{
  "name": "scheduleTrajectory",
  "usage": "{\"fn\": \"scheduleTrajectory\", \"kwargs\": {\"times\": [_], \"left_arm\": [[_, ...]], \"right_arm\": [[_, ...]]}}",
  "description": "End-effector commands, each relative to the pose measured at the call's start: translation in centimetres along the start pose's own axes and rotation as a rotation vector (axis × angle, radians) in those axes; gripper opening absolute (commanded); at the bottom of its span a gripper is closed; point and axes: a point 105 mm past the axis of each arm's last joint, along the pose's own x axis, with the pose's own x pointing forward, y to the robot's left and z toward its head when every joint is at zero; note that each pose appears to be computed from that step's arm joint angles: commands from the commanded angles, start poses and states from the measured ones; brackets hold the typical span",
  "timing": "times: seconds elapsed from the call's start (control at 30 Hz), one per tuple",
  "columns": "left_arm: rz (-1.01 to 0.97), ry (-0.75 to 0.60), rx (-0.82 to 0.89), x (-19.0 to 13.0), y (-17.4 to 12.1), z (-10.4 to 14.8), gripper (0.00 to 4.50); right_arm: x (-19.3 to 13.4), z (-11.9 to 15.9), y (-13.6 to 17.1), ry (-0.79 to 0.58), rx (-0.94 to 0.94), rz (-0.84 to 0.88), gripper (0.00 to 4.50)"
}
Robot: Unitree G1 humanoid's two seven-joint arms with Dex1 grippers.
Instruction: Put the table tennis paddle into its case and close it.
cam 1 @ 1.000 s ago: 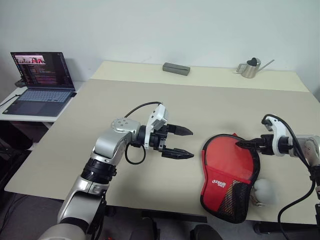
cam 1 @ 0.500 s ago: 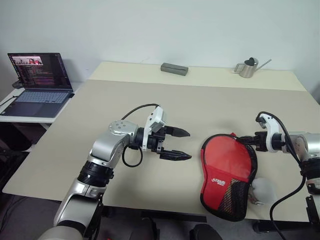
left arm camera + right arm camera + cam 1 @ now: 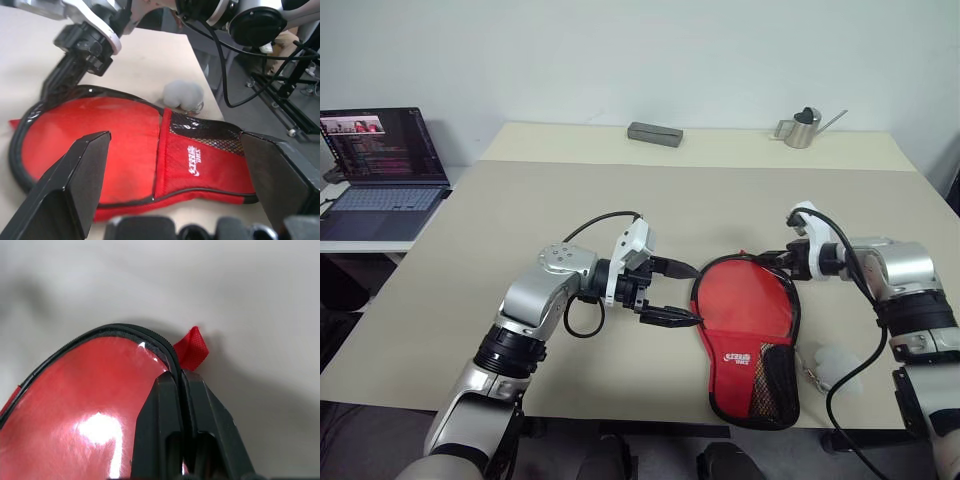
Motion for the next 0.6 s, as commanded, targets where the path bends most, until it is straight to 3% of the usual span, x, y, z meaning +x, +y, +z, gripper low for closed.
{"fn": "scheduleTrajectory", "kwargs": {"times": [0.03, 0.4, 0.6], "left_arm": [[-0.015, -0.008, 0.052, 0.2, -0.5, 0.8, 4.50], [-0.007, -0.001, 0.052, 0.3, -0.5, 0.6, 4.50], [-0.009, 0.009, 0.055, 0.4, -0.3, 0.3, 4.50]], "right_arm": [[-0.1, 2.7, 0.2, -0.056, -0.076, 0.003, 0.01], [1.1, 1.8, -0.7, -0.010, -0.055, -0.042, 0.01], [0.9, 1.6, -1.1, -0.021, -0.018, -0.067, 1.96]]}}
